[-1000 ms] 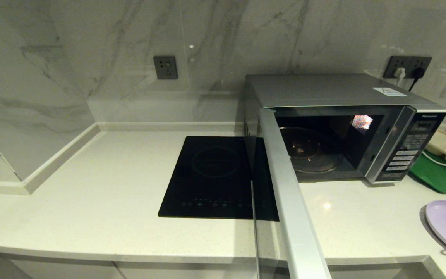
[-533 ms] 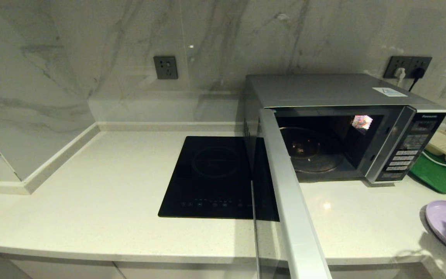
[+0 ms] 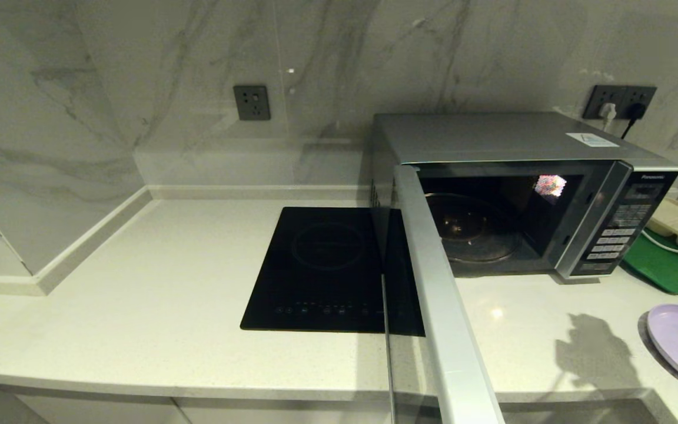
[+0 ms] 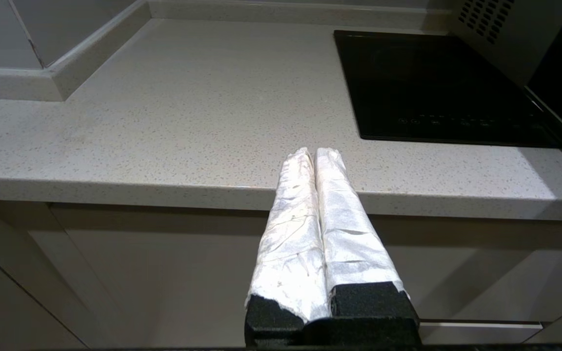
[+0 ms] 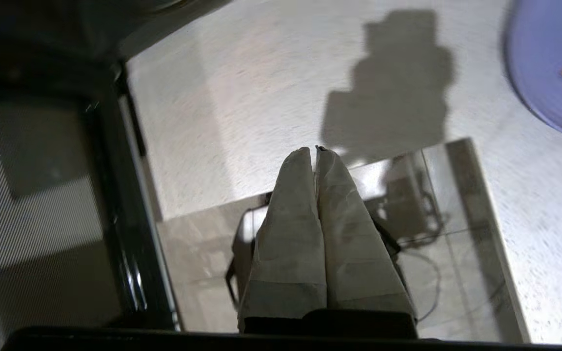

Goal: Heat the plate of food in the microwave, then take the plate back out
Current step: Close the microwave oven

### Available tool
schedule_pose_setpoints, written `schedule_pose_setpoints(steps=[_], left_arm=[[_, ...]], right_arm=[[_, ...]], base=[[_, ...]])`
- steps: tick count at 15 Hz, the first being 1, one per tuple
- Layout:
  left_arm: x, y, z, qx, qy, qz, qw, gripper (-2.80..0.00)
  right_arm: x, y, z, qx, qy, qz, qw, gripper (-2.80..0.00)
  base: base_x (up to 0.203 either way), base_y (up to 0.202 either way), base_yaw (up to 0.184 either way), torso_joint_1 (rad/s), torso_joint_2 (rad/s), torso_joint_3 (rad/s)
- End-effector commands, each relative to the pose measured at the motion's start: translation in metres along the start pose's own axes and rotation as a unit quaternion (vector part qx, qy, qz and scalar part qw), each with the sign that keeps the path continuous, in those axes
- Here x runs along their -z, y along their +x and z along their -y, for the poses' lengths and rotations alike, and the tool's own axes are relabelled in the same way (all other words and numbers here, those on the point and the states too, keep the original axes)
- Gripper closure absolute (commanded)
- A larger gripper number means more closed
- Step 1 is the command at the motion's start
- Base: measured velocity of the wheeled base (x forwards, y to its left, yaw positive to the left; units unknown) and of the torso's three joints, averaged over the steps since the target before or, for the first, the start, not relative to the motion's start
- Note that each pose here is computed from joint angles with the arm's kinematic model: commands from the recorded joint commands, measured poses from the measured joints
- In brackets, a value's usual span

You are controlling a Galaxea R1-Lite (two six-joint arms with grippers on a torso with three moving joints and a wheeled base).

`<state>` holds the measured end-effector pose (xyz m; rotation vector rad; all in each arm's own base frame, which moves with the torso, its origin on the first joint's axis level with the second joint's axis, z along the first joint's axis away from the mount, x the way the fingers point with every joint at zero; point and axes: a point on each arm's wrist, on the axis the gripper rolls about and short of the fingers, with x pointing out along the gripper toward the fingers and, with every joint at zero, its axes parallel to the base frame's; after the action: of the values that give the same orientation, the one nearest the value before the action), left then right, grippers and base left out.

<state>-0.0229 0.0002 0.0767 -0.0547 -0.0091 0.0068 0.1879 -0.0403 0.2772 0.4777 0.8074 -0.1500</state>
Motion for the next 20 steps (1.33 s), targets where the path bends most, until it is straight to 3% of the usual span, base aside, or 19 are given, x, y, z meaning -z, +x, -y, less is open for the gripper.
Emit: schedule_pose_setpoints(steps=[1,6,13,16,20], left_arm=[[0.000,0.000,0.000,0.000,0.000,0.000,1.0000,0.00],[0.000,0.000,0.000,0.000,0.000,0.000,1.0000,0.00],[0.000,0.000,0.000,0.000,0.000,0.000,1.0000,0.00],[0.000,0.000,0.000,0.000,0.000,0.000,1.0000,0.00],[0.000,0.000,0.000,0.000,0.000,0.000,1.0000,0.00]], right_arm=[[0.006,-0.005,-0.043,-0.039,-0.069,-0.004,0.997,0.00],[0.007,-0.015,-0.119,-0.088,-0.159,0.031,0.983,0.00],[0.035,-0.013,-0.203,-0.136,-0.254,0.029,0.957,0.00],[0.054,-0.023,-0.231,-0.162,-0.285,0.040,0.944,0.00],[0.079,-0.032,-0.251,-0.196,-0.321,0.024,0.926,0.00]], base=[[0.000,0.000,0.000,0.000,0.00,0.000],[0.000,0.000,0.000,0.000,0.00,0.000],[0.000,0.000,0.000,0.000,0.00,0.000],[0.000,0.000,0.000,0.000,0.00,0.000],[0.000,0.000,0.000,0.000,0.00,0.000]])
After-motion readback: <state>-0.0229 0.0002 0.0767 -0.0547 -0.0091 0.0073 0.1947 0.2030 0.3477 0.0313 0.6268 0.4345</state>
